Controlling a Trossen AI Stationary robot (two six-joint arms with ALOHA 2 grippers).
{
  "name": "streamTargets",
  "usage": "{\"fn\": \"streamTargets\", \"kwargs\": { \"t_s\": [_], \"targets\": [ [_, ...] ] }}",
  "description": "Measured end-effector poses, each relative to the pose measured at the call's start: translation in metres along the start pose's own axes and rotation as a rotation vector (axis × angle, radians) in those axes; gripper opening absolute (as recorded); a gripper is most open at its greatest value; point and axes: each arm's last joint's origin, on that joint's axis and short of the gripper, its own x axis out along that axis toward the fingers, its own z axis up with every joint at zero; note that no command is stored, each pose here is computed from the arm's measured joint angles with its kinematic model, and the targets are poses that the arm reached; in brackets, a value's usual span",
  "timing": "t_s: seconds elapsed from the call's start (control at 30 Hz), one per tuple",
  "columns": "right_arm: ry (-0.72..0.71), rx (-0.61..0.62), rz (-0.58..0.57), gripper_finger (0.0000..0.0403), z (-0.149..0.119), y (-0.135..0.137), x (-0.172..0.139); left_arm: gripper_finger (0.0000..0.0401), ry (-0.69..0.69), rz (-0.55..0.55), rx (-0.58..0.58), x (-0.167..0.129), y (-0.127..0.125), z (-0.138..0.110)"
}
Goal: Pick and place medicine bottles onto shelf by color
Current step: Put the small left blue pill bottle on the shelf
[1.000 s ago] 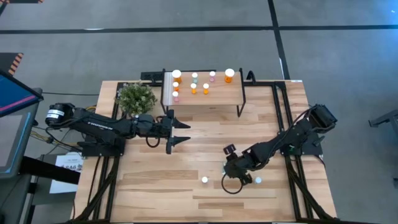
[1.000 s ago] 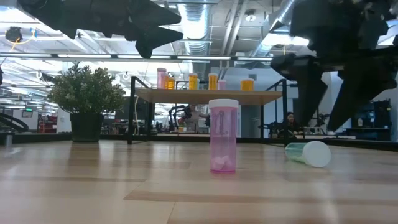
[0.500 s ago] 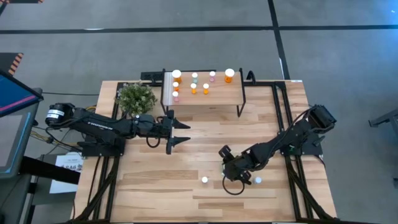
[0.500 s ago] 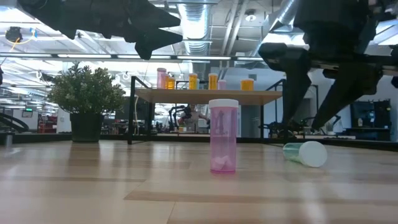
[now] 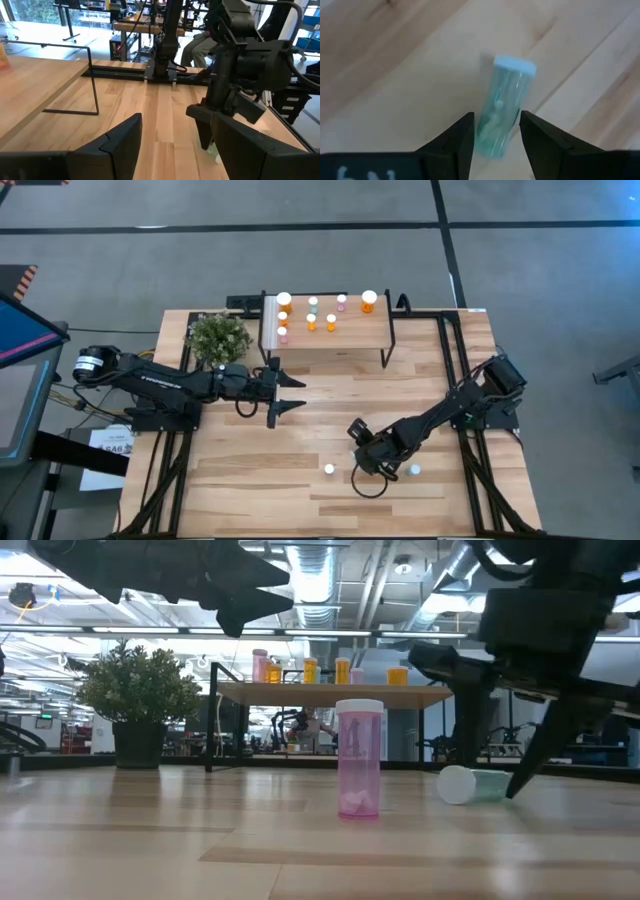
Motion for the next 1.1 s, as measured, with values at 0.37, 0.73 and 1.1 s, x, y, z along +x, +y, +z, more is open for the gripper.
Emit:
{"fn": "streamTargets", "kwargs": {
  "t_s": [0.37,0.73,1.1],
  "targets": [
    [-0.016,0.088,-0.025,0.0153,0.0057,-0.0047,-0.0010,0.0225,0.007,0.000,0.000,0.0000,0.0001,-0.0007],
    [-0.011,0.198,-0.022,0.0110,0.0052,-0.0043,-0.0005,0.0225,0.008,-0.003,-0.007,0.0000,-0.0001,-0.0008],
    [0.008,0.267,-0.014,0.0133,0.0027,-0.0051,0.0004,0.0225,0.008,-0.004,-0.024,0.0000,-0.0003,-0.0008]
  ]
}}
